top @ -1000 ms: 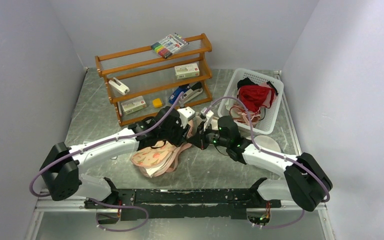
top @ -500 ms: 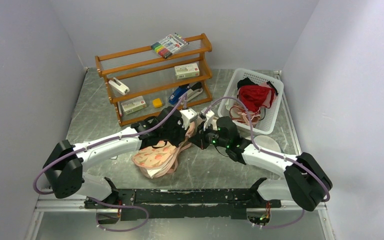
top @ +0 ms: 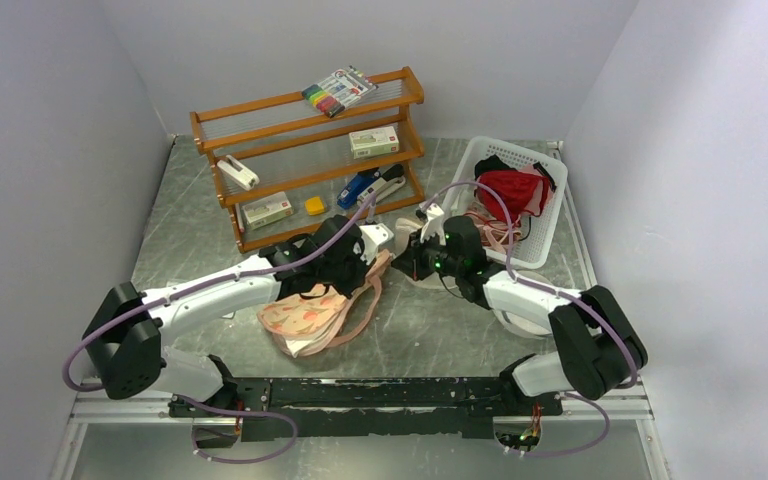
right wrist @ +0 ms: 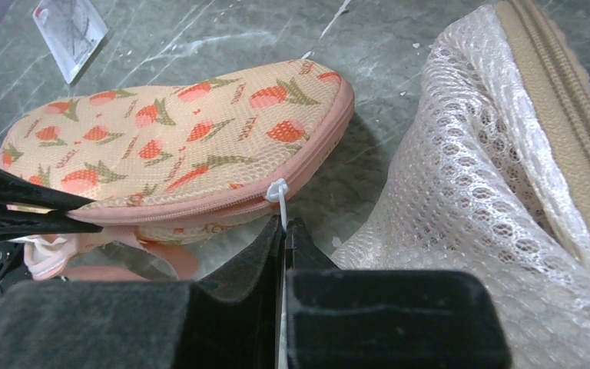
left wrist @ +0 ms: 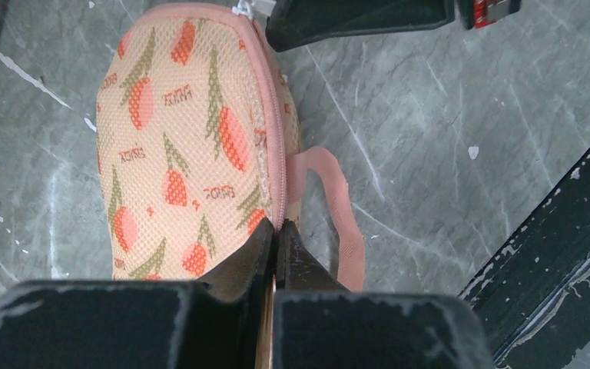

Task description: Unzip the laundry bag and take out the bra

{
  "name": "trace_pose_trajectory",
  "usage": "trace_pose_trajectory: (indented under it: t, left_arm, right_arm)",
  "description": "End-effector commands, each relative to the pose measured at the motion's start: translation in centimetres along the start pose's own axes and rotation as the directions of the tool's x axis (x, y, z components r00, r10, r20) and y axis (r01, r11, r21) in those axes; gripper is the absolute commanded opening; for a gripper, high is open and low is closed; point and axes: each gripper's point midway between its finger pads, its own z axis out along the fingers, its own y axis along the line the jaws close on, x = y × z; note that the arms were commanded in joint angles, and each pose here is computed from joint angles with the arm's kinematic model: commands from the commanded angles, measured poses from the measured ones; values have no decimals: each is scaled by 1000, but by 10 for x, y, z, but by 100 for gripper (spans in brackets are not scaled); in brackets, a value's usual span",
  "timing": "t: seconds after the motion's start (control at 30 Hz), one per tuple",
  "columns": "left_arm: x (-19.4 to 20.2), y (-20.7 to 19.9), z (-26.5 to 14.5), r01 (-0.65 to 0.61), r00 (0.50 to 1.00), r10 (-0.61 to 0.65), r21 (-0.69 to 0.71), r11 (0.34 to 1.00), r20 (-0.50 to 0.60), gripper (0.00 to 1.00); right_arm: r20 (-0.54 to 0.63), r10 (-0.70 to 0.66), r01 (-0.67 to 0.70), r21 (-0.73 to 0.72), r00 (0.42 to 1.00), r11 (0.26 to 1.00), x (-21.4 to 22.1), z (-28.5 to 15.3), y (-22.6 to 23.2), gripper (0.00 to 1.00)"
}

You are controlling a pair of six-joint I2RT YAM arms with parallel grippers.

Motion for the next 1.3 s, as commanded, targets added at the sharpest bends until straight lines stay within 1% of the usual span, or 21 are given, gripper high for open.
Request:
trace_pose_trajectory:
  t: [0.0,0.17,0.27,0.37,0.43,0.5,0.57,0.6,0.67,0.73,0.83,0.9,1.03,1.2,1.27]
  left_arm:
    - [24,3,8,-22,996,22,-6,1000,-84,7]
    - [36,26,26,-52,987,33,-121,991,-155,7]
    - [38,39,30,-83,981,48,-182,980,-186,7]
    - [34,36,28,-94,980,64,-156,983,-188,8]
    - [31,27,23,-91,982,73,-103,991,-173,17]
    - [25,13,15,-85,987,80,-26,996,-139,29]
    - [15,-2,3,-75,994,79,51,996,-74,42]
    - [10,-9,-4,-70,997,74,85,994,-37,46]
    - [-1,-20,-14,-60,998,56,134,989,37,53]
    - [-14,-25,-20,-48,993,31,160,986,110,56]
    - [-27,-29,-19,-26,988,-2,175,984,157,58]
    - [-32,-28,-12,-7,988,-18,165,986,150,57]
    - [-32,-27,8,6,996,-20,160,987,88,50]
    - [-17,-32,21,7,999,-15,191,982,42,50]
    - [-10,-33,23,13,1000,-17,200,980,20,46]
  right_arm:
    - [45,-36,37,-38,998,999,-9,-9,7,0]
    - [97,-62,74,-122,993,990,-8,-26,28,0]
    - [96,-79,94,-165,992,982,-3,-32,40,0]
    - [78,-91,105,-201,993,974,6,-35,49,0]
    - [61,-94,105,-225,994,969,12,-36,53,0]
    - [53,-96,106,-236,994,966,17,-36,56,0]
    - [53,-96,106,-249,994,963,20,-36,59,0]
    - [55,-94,106,-256,994,961,20,-36,60,0]
    - [52,-94,105,-268,994,958,22,-35,62,0]
    - [51,-97,107,-279,994,954,22,-33,65,0]
    - [49,-100,110,-287,994,951,21,-31,68,0]
    - [48,-102,111,-289,994,951,21,-31,69,0]
    - [57,-105,117,-279,993,953,18,-33,71,0]
    - [82,-106,125,-268,991,955,12,-36,74,0]
    - [82,-106,125,-265,991,956,13,-36,73,0]
